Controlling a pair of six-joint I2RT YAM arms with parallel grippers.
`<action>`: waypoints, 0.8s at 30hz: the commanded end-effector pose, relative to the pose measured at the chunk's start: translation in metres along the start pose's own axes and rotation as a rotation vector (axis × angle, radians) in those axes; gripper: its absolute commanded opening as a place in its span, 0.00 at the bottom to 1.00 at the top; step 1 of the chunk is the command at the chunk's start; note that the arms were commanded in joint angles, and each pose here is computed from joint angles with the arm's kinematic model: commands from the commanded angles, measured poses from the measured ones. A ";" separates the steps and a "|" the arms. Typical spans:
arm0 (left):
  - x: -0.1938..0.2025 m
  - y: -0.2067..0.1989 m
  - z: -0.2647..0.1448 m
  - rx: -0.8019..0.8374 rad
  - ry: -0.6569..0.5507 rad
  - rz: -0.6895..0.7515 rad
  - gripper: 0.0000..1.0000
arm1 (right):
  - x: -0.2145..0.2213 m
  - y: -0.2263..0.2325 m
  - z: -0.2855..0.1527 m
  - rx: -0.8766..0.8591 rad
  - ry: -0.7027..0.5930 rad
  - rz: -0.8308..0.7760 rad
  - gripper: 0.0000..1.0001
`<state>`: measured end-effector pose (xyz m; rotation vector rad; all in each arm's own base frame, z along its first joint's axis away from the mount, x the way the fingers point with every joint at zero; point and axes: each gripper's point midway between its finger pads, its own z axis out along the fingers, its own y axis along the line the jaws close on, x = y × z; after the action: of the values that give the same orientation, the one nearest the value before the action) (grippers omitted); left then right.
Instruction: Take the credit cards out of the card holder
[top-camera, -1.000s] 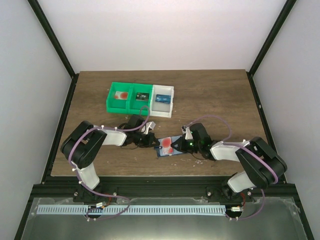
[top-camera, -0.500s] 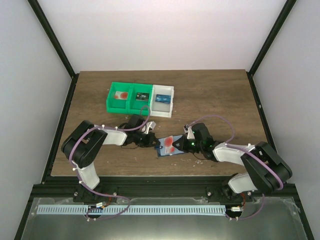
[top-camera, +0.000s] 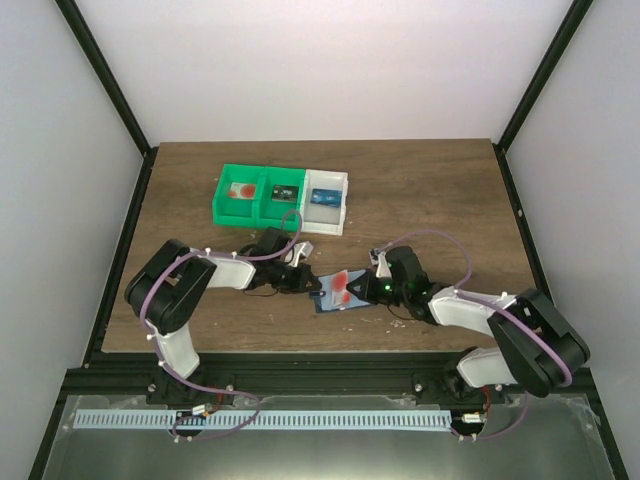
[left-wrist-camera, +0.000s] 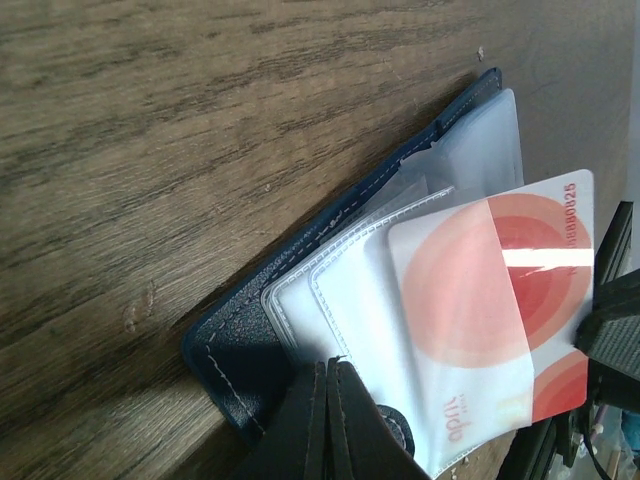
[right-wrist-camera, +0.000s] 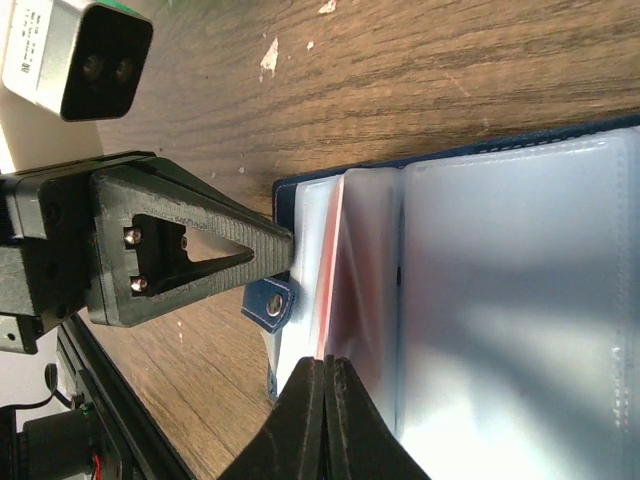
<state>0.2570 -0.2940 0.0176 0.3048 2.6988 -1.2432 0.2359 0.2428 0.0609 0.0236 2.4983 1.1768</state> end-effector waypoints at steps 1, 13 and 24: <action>0.016 0.038 0.008 -0.141 0.034 -0.040 0.01 | -0.005 -0.001 -0.007 0.011 -0.036 -0.007 0.00; 0.009 0.035 0.007 -0.146 0.021 -0.033 0.00 | -0.011 0.000 -0.020 0.047 -0.079 -0.029 0.00; 0.002 0.028 0.005 -0.134 0.012 -0.033 0.01 | -0.021 0.004 -0.039 0.077 -0.153 -0.025 0.00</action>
<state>0.2603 -0.2952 0.0184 0.3055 2.7095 -1.2215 0.2385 0.2238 0.0914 0.0624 2.4099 1.0883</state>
